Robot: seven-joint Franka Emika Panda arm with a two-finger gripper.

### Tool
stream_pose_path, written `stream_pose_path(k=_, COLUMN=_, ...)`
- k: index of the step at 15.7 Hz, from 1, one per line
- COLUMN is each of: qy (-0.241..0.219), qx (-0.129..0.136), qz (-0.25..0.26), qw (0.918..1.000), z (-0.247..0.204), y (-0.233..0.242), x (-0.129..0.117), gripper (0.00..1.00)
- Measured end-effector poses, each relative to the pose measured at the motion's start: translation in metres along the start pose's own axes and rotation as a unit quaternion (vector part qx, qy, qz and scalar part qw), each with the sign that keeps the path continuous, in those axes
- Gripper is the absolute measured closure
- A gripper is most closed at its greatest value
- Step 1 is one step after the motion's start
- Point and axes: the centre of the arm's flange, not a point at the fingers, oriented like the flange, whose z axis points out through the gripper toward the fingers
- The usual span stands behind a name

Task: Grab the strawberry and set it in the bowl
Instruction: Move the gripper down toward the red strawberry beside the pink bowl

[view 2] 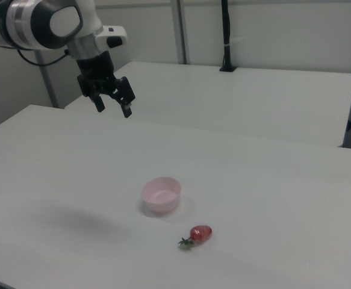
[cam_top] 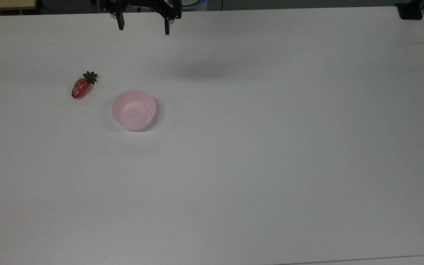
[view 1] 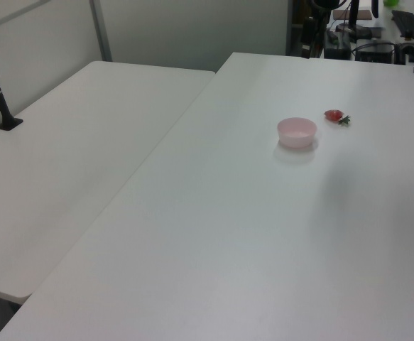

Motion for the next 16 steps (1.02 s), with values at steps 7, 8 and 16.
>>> stream_pose_path(k=7, qy=-0.008, qx=-0.001, qz=0.006, qw=0.9999, z=0.008, y=0.008, x=-0.002, gripper=0.00)
stream_pose_path(k=8, qy=-0.012, qx=-0.002, qz=0.012, qw=0.9999, z=0.011, y=0.015, x=-0.002, gripper=0.00)
stream_pose_path(k=16, qy=-0.068, qx=-0.012, qz=0.116, qw=0.9908, z=0.070, y=0.136, x=-0.021, gripper=0.00)
